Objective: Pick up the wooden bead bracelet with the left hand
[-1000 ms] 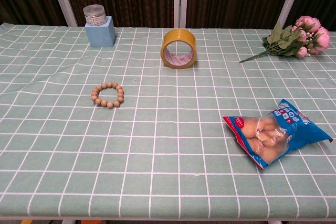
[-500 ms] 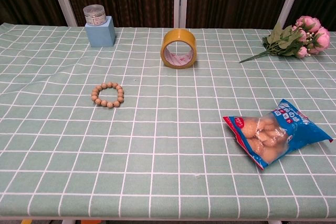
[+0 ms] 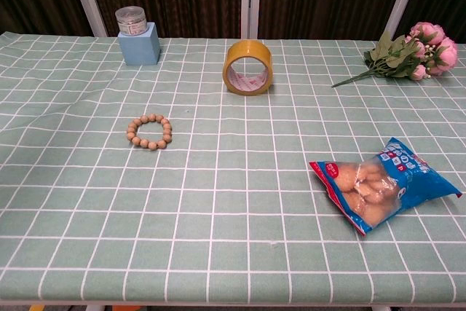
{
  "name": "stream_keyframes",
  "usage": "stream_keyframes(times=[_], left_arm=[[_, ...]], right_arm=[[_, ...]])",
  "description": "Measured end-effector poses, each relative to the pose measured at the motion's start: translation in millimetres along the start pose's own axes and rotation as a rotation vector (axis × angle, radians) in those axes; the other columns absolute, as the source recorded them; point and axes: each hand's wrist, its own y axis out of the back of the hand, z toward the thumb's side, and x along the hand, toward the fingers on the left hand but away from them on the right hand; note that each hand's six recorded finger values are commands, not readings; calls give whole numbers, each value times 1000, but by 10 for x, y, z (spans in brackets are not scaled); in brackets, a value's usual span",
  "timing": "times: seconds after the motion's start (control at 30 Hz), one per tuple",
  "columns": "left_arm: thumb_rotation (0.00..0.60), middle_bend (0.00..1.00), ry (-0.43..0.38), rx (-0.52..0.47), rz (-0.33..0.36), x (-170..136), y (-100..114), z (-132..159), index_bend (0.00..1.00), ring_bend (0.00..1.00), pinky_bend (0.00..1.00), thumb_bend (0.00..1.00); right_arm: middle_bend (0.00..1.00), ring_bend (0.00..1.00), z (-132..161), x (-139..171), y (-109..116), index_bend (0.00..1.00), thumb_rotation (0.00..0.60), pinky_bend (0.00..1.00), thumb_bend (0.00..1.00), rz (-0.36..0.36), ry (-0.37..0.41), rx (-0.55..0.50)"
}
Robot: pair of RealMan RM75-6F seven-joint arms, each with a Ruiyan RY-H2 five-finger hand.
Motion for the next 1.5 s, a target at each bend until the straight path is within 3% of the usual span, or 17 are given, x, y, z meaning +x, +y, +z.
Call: stream_keyframes(times=[0.2, 0.47, 0.57, 0.9, 1.5], left_arm=[[600, 384, -207, 30, -79, 556, -401, 379, 388, 148, 59, 171], [600, 369, -287, 189, -168, 847, -920, 590, 345, 148, 55, 171], [600, 363, -288, 250, -179, 917, -1052, 615, 344, 148, 55, 171], [600, 362, -236, 323, -218, 1087, -1381, 643, 344, 148, 56, 171], [600, 425, -172, 377, -258, 1169, -1673, 500, 426, 172, 61, 176]], right_arm=[[0, 0, -32, 21, 14, 0, 600, 0, 106, -1, -13, 0], [0, 0, -62, 7, -21, 0, 600, 0, 104, 14, -23, -4], [0, 0, -68, -4, -43, 0, 600, 0, 104, 20, -25, -9], [0, 0, -94, -24, -102, 0, 600, 0, 102, 33, -31, -21], [0, 0, -169, 0, -125, 0, 600, 0, 101, 39, -58, -36]])
